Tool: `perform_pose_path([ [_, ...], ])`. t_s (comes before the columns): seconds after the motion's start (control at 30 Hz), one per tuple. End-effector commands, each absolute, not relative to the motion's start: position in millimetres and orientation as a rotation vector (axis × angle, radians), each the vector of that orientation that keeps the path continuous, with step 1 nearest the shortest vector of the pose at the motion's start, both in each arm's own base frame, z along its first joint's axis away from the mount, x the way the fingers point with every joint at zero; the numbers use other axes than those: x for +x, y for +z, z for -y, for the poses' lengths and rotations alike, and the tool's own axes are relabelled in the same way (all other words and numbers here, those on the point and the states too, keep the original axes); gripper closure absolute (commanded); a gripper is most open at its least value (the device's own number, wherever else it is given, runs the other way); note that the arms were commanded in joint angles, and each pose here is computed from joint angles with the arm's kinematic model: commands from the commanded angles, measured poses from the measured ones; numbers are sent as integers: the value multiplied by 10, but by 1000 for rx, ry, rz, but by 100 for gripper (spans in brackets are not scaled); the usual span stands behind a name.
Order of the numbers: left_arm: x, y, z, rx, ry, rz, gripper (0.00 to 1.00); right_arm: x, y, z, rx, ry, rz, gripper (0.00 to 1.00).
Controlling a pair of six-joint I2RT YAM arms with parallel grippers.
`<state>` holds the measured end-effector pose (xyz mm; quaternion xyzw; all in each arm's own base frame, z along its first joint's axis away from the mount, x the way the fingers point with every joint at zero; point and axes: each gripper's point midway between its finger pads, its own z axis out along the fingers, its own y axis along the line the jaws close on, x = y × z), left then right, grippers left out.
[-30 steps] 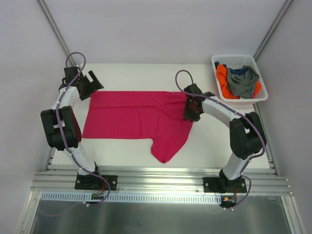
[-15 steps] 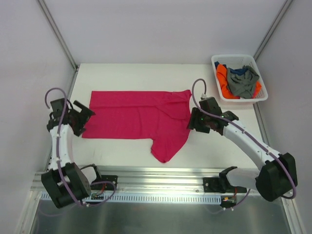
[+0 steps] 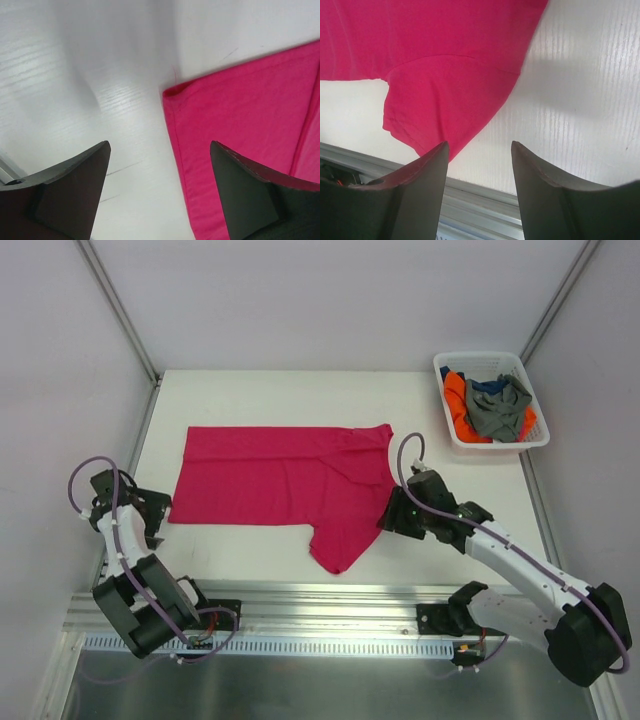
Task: Fold and stack the t-shirts
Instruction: Fold the tshirt
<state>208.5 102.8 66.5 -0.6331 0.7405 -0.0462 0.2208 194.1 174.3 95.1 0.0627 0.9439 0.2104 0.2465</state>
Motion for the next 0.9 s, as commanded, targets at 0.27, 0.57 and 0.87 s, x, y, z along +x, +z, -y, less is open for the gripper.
perform_pose_path([
  [0.27,2378,606,-1388,-1682,-53,-1991,29,2208,1112,-1944,273,627,-2466,43],
  [0.57,2384,481,-1306,-1674,-104,-1992,37,2194,1081,-1959,232,597,-2513,43],
  [0.87,2433,365,-1197,-1689,-172,-1992,39,2190,1107,-1920,219,564,-2522,43],
])
